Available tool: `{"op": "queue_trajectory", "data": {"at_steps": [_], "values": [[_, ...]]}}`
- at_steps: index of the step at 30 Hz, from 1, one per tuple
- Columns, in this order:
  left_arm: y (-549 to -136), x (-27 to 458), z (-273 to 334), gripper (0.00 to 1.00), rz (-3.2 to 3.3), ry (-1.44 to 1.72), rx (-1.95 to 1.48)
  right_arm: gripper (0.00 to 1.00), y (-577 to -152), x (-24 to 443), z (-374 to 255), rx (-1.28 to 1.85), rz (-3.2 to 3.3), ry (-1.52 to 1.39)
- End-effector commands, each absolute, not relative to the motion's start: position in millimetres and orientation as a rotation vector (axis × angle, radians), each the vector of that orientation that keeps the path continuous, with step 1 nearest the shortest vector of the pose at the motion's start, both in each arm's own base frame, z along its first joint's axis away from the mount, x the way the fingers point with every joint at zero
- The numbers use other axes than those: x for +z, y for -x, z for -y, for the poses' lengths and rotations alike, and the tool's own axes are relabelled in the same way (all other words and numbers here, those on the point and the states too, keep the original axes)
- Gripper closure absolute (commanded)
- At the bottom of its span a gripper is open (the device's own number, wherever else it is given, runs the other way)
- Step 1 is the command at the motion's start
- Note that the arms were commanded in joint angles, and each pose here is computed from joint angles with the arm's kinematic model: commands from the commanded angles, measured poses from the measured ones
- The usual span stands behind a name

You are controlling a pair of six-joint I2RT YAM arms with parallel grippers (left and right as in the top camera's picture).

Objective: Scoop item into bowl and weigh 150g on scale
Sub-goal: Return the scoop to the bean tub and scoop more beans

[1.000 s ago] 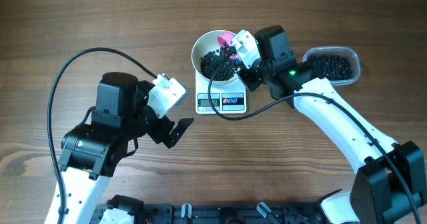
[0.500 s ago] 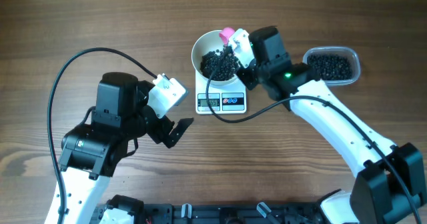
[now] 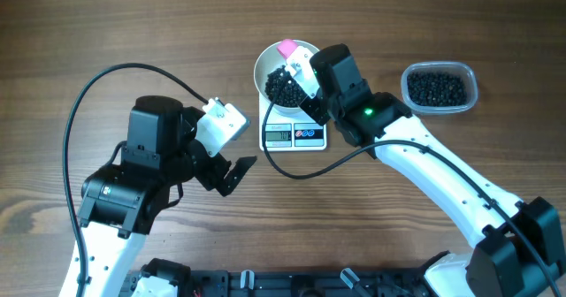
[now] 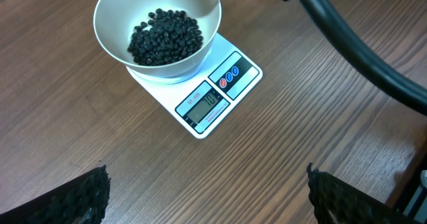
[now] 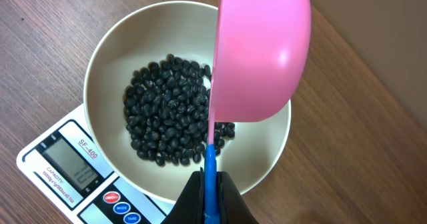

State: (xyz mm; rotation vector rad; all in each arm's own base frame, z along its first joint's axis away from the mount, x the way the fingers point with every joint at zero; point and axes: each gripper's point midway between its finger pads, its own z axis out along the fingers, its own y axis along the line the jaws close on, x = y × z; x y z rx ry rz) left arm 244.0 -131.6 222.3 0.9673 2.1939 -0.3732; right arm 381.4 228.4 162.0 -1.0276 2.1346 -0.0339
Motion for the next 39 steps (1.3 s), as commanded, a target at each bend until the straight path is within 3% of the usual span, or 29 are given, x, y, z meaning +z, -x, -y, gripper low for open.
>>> {"op": "queue_trajectory", "data": {"at_steps": [1, 8, 15, 22, 29, 39], "values": [[-247, 231, 132, 0.0, -2.175, -0.953, -0.377, 0.96, -385, 206, -232, 0.028, -2.065, 0.908], [-247, 231, 132, 0.0, -2.175, -0.953, -0.377, 0.96, -373, 263, -149, 0.148, -2.129, 0.546], [-247, 231, 132, 0.0, -2.175, -0.953, -0.377, 0.96, -360, 190, -46, -0.189, -2.505, 0.358], [-247, 231, 132, 0.0, -2.175, -0.953, -0.377, 0.96, -350, 171, 35, -0.447, -2.64, 0.19], [-247, 231, 132, 0.0, -2.175, -0.953, -0.377, 0.96, -351, 98, 60, -0.329, -2.878, 0.184], [-249, 228, 132, 0.0, -2.187, -0.955, -0.38, 0.96, -369, 91, 96, -0.493, -2.983, 0.243]]}}
